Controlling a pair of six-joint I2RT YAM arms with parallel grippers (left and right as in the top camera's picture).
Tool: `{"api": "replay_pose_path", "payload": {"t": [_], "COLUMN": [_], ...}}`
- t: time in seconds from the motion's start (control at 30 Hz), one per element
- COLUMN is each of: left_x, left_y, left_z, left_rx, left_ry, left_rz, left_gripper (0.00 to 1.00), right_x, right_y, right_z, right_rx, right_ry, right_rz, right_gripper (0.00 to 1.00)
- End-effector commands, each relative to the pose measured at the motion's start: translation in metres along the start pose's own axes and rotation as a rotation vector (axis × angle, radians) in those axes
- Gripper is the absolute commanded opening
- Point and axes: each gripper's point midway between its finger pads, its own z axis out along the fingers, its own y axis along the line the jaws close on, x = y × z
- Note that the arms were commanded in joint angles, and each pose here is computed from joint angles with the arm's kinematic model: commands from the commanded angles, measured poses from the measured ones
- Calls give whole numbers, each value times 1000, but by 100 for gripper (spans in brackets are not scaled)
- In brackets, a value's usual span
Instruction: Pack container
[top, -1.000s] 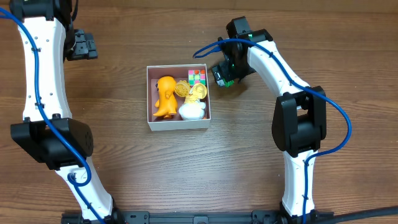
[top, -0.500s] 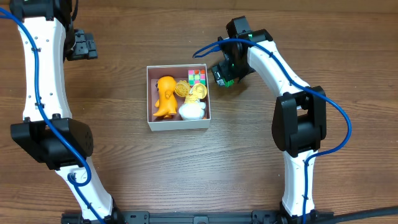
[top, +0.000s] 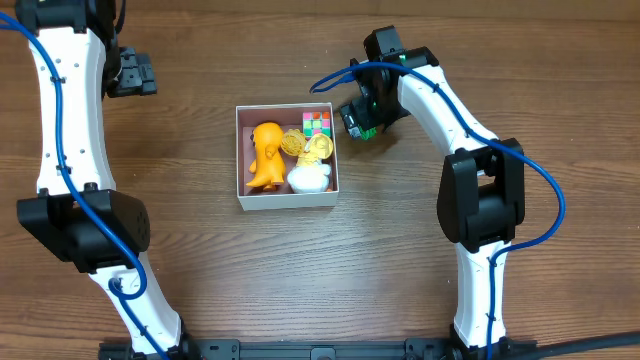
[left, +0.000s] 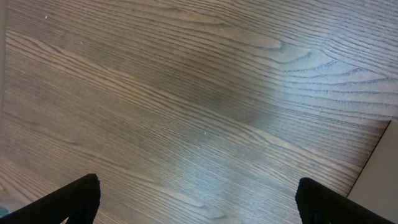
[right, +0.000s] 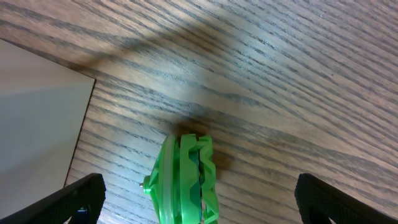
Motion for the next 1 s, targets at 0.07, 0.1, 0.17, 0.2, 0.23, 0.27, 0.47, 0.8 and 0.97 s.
{"api": "replay_pose_path", "payload": {"t": [0.07,0.1,0.17,0.2,0.23,0.27,0.47,0.8,0.97], "left_x": [-3,-3,-3,-3,-3,-3,-3,-3,-3], "left_y": [-2,-2,-2,-2,-2,-2,-2,-2,-2], "left_z": [1,1,1,1,1,1,1,1,1], "left_rx": [5,5,5,5,5,5,5,5,5], "left_ry": [-3,-3,-3,-3,-3,-3,-3,-3,-3], "left_rz": [18,18,18,18,18,18,18,18,18], "left_gripper": [100,100,100,100,100,100,100,100,100], "right_x": [0,0,0,0,0,0,6,10,10], "right_y": [2,2,2,2,2,2,2,3,3], "right_z": [10,10,10,10,10,10,17,17,17], "right_rx": [-11,-11,-10,-10,-10,-10,-15,-17,-17], "right_ry": [7,7,5,5,5,5,31,46,46], "right_rz": [-10,-9,-9,-9,-9,-8,-5,4,3], "right_gripper": [100,100,100,100,100,100,100,100,94]}}
